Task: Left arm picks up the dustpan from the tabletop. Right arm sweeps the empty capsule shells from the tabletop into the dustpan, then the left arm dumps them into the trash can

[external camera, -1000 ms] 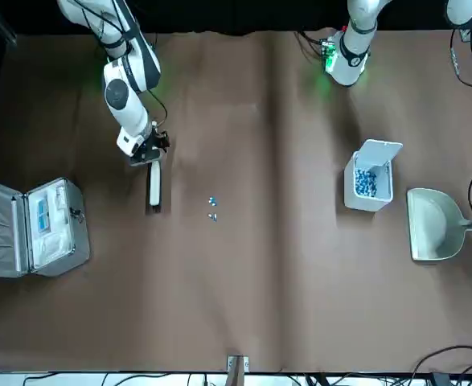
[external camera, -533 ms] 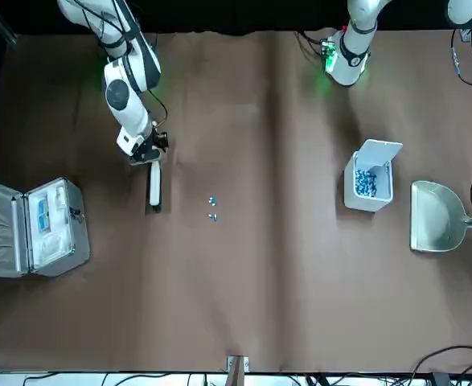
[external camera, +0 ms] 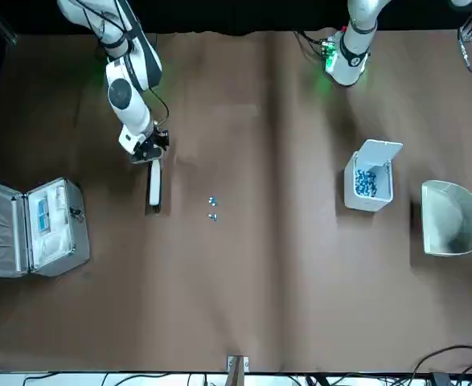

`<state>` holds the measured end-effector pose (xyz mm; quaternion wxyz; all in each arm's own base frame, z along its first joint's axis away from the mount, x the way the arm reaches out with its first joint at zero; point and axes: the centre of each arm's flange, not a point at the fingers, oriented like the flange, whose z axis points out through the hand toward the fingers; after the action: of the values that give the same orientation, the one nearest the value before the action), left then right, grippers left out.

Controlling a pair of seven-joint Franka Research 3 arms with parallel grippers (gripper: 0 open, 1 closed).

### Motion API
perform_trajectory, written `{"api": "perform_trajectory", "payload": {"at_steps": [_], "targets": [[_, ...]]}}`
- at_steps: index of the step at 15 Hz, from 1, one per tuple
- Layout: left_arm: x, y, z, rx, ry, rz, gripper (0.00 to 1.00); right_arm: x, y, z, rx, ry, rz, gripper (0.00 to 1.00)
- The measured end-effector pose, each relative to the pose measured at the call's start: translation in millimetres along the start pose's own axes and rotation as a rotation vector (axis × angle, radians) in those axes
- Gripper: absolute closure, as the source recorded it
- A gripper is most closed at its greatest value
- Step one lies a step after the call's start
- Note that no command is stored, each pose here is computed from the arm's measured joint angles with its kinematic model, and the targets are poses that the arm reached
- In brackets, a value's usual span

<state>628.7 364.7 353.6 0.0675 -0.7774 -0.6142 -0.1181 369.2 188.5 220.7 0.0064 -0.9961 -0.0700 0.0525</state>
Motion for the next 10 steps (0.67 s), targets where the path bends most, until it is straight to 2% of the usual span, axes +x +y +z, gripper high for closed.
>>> {"api": "perform_trajectory", "payload": {"at_steps": [5, 10], "targets": [[-41, 25, -95, 0.009, -0.045, 0.046, 0.67, -1, -2, 1, -0.001, -0.002, 0.001, 0.44], [-126, 55, -167, 0.013, -0.083, 0.072, 0.67, -1, 3, 3, -0.002, -0.006, 0.013, 0.48]]}}
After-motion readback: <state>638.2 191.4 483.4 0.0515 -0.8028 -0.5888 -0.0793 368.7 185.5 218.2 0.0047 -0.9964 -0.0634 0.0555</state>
